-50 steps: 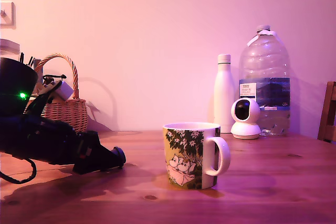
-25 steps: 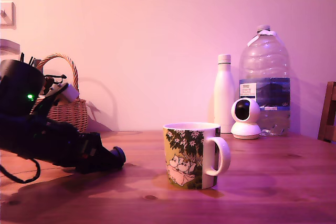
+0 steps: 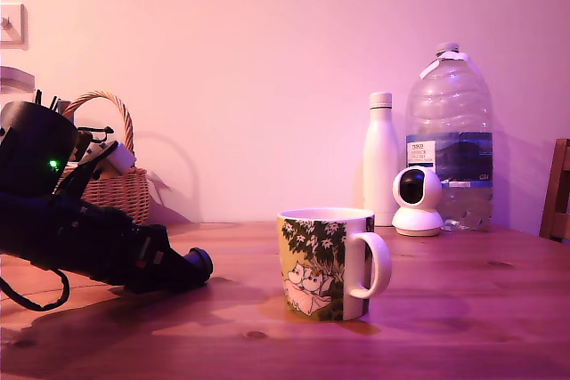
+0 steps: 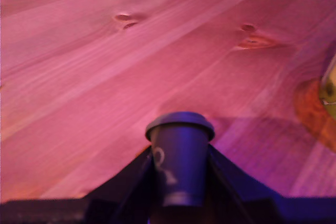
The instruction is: Pick up the coffee capsules from the table one by one and drop them inside the nearest coffee cup
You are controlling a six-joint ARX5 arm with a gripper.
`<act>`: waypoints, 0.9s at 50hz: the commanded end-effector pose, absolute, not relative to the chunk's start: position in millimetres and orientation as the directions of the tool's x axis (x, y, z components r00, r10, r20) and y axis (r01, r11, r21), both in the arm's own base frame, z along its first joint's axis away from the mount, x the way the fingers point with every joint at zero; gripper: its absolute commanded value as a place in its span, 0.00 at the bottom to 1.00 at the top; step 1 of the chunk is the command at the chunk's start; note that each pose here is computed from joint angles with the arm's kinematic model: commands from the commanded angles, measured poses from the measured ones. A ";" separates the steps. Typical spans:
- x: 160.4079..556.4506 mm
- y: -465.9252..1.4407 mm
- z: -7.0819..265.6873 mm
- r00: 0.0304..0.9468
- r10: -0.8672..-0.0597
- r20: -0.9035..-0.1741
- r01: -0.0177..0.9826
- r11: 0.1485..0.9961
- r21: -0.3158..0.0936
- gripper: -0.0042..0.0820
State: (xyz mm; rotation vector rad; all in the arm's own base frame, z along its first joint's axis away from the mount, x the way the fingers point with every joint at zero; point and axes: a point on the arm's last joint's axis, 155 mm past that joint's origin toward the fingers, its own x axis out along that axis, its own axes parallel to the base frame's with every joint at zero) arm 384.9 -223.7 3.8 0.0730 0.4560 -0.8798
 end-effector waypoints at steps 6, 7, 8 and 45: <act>373.0 -223.8 7.2 0.514 -0.730 -0.450 0.762 0.629 -0.151 0.27; 372.7 -223.8 9.3 0.513 -0.731 -0.450 0.762 0.629 -0.152 0.27; 372.1 -223.6 11.6 0.513 -0.731 -0.450 0.762 0.629 -0.152 0.27; 292.9 -246.4 96.0 0.391 -0.796 -0.462 0.839 0.514 -0.175 0.28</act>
